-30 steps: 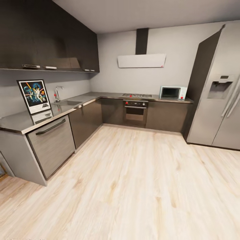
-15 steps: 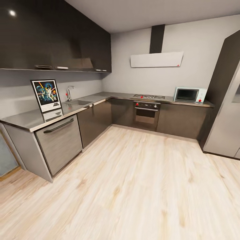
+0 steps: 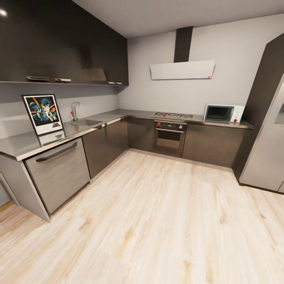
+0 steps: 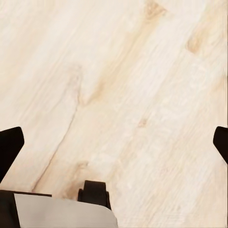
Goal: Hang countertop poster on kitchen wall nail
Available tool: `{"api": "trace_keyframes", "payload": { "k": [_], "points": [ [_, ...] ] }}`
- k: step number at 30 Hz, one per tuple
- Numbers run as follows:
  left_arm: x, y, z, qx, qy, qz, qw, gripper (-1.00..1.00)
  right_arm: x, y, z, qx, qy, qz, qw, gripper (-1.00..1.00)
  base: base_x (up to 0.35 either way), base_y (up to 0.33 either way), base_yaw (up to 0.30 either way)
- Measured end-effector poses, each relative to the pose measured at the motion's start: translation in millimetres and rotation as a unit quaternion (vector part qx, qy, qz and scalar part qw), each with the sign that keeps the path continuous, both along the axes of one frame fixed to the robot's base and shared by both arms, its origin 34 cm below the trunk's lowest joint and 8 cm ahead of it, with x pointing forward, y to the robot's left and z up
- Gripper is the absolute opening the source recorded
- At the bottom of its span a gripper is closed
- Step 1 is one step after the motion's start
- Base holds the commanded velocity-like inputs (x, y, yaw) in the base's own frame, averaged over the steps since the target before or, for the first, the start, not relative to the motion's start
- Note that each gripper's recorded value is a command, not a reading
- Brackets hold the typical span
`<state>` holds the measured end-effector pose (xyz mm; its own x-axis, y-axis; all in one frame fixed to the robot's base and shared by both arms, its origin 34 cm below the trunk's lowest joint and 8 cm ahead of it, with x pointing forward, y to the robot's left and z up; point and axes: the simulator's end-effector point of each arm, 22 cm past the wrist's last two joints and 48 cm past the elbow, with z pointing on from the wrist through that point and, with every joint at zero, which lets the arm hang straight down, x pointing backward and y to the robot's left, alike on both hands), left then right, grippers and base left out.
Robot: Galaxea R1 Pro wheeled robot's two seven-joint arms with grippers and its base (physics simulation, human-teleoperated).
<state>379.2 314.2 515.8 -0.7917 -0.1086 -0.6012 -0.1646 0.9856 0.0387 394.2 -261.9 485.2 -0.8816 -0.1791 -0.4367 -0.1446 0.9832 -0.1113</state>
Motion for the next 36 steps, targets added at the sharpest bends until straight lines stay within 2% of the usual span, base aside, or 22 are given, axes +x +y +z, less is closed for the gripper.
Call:
{"api": "trace_keyframes", "payload": {
  "k": [8, 36],
  "points": [
    [-0.6, 5.1, 0.4, 0.001, -0.001, 0.009, 1.0, 1.0, 0.6, 0.2, 0.3, -0.001, -0.001, 0.001, 1.0, 1.0, 0.221, -0.278, 0.19],
    [-0.7, 5.6, 0.4, 0.001, -0.001, 0.01, 1.0, 1.0, 0.9, -0.5, 0.4, -0.003, -0.002, 0.001, 1.0, 1.0, 0.221, -0.278, 0.287]
  ]
}}
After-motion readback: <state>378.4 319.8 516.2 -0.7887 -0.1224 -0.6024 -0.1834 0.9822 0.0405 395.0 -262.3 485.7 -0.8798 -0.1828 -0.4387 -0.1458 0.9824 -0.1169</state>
